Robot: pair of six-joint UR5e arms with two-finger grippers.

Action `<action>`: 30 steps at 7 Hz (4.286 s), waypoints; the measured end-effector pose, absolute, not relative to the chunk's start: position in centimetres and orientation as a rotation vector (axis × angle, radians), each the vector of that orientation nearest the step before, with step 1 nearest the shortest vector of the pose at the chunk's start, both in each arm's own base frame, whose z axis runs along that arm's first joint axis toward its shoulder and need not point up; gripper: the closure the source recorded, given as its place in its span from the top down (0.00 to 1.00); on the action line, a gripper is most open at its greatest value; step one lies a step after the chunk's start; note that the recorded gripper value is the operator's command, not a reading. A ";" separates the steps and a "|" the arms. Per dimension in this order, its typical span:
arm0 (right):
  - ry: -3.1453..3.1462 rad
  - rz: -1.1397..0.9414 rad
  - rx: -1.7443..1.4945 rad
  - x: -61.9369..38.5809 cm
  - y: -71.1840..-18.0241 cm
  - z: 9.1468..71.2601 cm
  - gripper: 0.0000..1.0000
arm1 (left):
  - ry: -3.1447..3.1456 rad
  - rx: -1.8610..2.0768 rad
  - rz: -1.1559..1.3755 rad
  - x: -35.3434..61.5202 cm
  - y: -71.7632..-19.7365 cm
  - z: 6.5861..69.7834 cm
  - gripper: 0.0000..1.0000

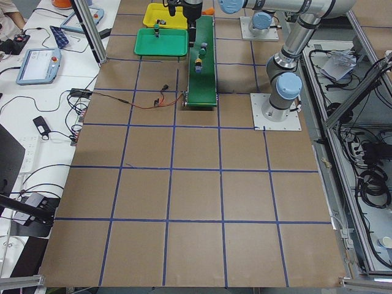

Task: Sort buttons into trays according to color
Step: 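Lower the right gripper to the belt and grasp the green button, then lift the green button into the green tray and open the right gripper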

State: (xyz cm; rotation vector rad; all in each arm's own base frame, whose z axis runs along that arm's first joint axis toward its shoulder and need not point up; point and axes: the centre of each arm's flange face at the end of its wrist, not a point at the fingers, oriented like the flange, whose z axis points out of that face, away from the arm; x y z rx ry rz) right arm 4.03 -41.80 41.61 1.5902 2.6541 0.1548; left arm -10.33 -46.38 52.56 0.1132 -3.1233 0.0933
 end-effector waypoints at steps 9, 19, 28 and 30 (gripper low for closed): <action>2.458 0.200 1.822 10.9 -39.5 33.3 0.99 | -3.123 0.112 0.114 -10.4 -45.9 53.2 1.00; 2.435 0.182 1.864 16.3 -41.7 27.3 1.00 | -3.119 0.108 0.123 -10.6 -45.4 53.7 1.00; 2.508 0.231 1.803 16.3 -43.2 24.1 0.00 | -3.115 0.103 0.117 -10.8 -45.2 53.6 1.00; 2.575 0.125 1.703 15.9 -44.7 26.1 0.00 | -3.116 0.103 0.115 -10.8 -45.2 53.5 1.00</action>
